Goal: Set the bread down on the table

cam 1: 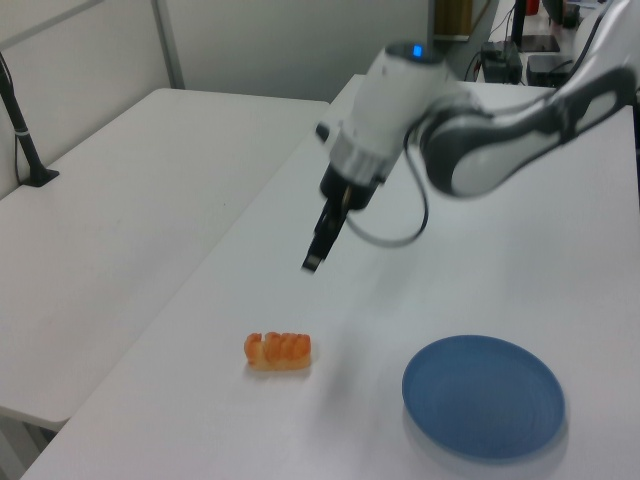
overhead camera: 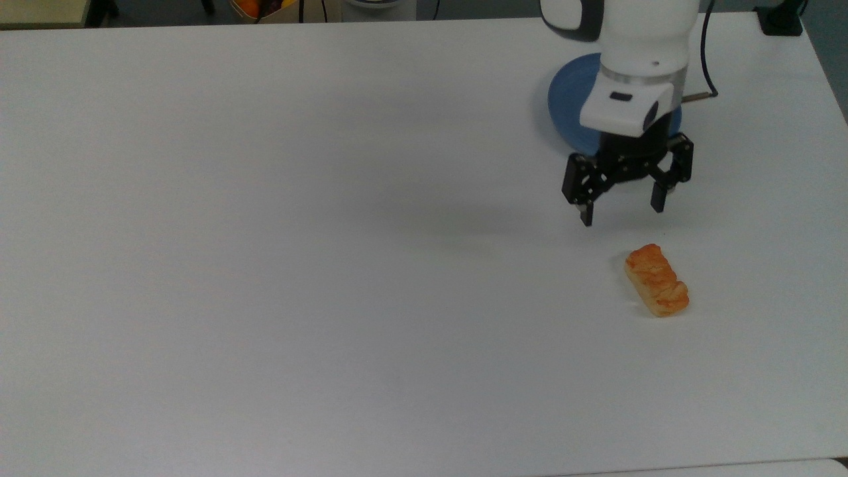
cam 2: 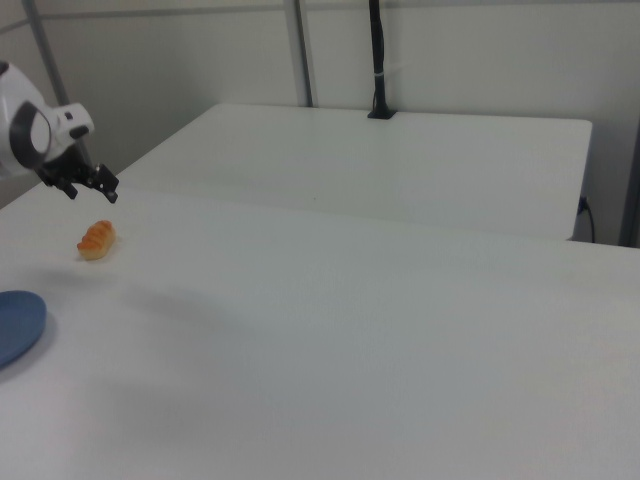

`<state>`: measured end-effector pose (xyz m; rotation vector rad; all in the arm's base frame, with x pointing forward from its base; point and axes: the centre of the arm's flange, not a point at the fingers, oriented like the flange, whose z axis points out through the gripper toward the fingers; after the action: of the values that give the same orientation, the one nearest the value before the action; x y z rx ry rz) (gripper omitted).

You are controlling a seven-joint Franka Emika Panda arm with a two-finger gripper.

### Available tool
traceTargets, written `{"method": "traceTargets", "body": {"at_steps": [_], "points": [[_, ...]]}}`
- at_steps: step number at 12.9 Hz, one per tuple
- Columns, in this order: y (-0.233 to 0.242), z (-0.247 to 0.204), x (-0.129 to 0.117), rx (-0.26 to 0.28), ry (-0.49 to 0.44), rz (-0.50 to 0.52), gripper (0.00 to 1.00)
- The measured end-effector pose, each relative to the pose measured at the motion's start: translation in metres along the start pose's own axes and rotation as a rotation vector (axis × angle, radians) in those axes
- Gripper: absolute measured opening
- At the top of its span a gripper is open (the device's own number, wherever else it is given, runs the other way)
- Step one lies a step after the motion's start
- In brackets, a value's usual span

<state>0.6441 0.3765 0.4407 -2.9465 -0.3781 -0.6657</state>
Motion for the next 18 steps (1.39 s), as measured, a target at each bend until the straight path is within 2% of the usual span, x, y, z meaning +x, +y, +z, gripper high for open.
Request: {"method": "traceTargets", "body": {"at_steps": [2,4,6,9,13,18], "points": [[0.025,-0.063,-0.005,-0.023,-0.119,0.060,1.00],[0.045,-0.104,-0.013,-0.043,-0.208,0.101,1.00],[0.070,-0.148,-0.022,-0.041,-0.266,0.152,1.00],[0.122,-0.216,-0.053,-0.055,-0.351,0.240,1.00],[0.182,-0.266,-0.090,-0.093,-0.450,0.348,1.00],[0.202,-0.257,-0.102,-0.105,-0.493,0.383,1.00]]}}
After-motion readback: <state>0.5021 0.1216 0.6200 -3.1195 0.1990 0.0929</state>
